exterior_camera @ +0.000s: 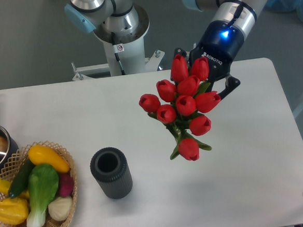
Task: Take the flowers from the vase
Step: 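Raise the tulip bouquet clear of the vase and carry it away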
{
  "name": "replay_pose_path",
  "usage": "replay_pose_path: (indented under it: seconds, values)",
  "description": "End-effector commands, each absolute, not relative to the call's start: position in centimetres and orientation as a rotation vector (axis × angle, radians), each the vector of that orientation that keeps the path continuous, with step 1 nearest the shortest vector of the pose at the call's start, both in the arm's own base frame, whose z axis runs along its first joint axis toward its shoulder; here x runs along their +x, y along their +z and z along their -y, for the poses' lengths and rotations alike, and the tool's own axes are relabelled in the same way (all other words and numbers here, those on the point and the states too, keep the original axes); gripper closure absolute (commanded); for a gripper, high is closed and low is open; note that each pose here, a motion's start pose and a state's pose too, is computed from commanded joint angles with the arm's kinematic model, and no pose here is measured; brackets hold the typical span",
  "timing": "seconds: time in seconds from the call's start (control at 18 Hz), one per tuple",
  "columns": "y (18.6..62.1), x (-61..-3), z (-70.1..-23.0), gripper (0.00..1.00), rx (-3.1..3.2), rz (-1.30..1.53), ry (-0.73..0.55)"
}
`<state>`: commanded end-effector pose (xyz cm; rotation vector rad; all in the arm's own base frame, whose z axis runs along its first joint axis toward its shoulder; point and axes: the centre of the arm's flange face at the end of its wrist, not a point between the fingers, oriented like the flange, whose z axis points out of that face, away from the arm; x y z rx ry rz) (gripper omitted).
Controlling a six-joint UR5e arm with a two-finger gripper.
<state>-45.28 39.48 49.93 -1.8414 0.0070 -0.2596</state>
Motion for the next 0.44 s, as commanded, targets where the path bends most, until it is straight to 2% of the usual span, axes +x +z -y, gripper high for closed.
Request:
replay_pose_path:
  seconds: [0.44]
  values:
    - [50.04, -45.17, -39.17, 0.51, -1.841, -0.001, -0.257]
